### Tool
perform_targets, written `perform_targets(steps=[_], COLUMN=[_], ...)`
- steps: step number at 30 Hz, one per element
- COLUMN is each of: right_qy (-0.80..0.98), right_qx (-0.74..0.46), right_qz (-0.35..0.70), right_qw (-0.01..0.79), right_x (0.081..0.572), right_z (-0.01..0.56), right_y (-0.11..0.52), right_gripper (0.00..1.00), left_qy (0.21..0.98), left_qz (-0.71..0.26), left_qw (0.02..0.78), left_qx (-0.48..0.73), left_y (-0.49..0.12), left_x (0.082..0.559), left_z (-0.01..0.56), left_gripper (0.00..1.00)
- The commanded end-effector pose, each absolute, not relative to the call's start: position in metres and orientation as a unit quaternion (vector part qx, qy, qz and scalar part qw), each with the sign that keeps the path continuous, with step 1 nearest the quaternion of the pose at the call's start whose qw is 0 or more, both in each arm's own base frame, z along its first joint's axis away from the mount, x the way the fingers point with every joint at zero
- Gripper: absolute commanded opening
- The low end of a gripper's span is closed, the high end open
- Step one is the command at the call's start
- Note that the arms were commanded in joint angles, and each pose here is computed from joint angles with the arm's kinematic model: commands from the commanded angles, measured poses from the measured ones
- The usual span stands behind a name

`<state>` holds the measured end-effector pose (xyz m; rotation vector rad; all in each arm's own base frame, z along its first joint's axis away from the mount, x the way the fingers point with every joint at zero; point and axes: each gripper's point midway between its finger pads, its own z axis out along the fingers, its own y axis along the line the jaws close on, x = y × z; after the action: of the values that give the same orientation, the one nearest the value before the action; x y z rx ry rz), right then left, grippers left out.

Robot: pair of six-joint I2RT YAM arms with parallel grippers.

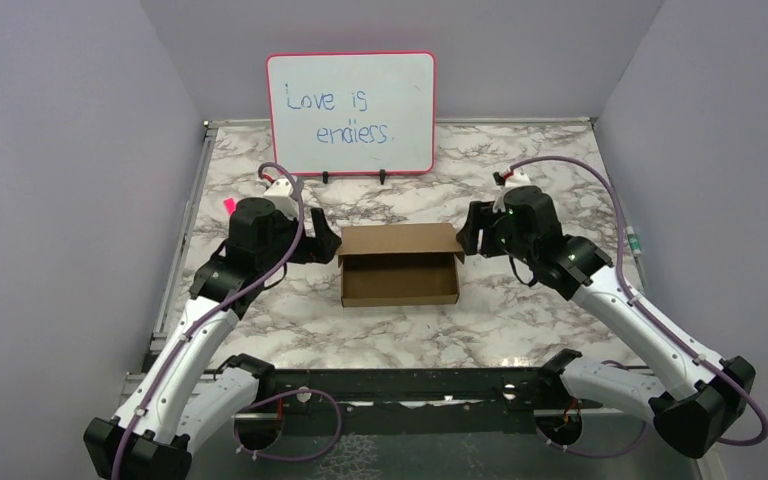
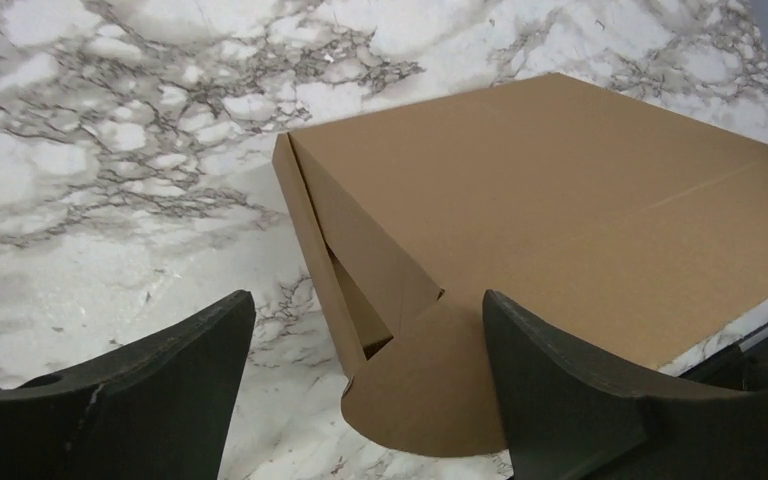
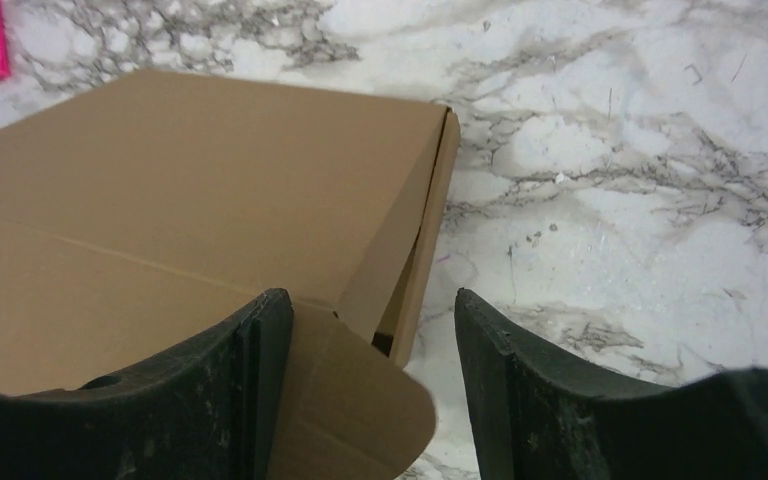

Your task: Fold the paper box

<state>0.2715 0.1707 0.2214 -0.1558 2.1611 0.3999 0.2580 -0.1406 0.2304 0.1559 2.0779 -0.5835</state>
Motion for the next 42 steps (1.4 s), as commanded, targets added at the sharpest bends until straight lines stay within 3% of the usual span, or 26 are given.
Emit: perform_targets(steps=[1, 7, 25, 42], right_qy=[0.884, 0.895, 0.908, 0.920], right_qx=[-0.081, -0.074, -0.023, 0.014], right_qz=[0.181, 0.184, 0.196, 0.165], right_qw=[0.423, 0.399, 0.369, 0.355], right_x=[0.257, 0.239, 0.224, 0.227], right_z=[0.199, 0.171, 0.093, 0.048], right_y=[0.175, 0.168, 0.164, 0.154], right_gripper=[0.64, 0.64, 0.62, 0.61], left_qy=[0.846, 0.858, 0.847, 0.882], left_qz=[-0.276, -0.302, -0.370, -0.289], left_qw=[0.450, 0.411, 0.374, 0.354], left_qx=[0.075, 0.062, -0.070, -0.111], left_y=[-0.152, -0.156, -0.162, -0.140], left_x=[0.244, 0.224, 0.211, 0.214], left_z=[0.212, 0.180, 0.109, 0.042], left_gripper=[0.81, 0.72, 0.75, 0.68])
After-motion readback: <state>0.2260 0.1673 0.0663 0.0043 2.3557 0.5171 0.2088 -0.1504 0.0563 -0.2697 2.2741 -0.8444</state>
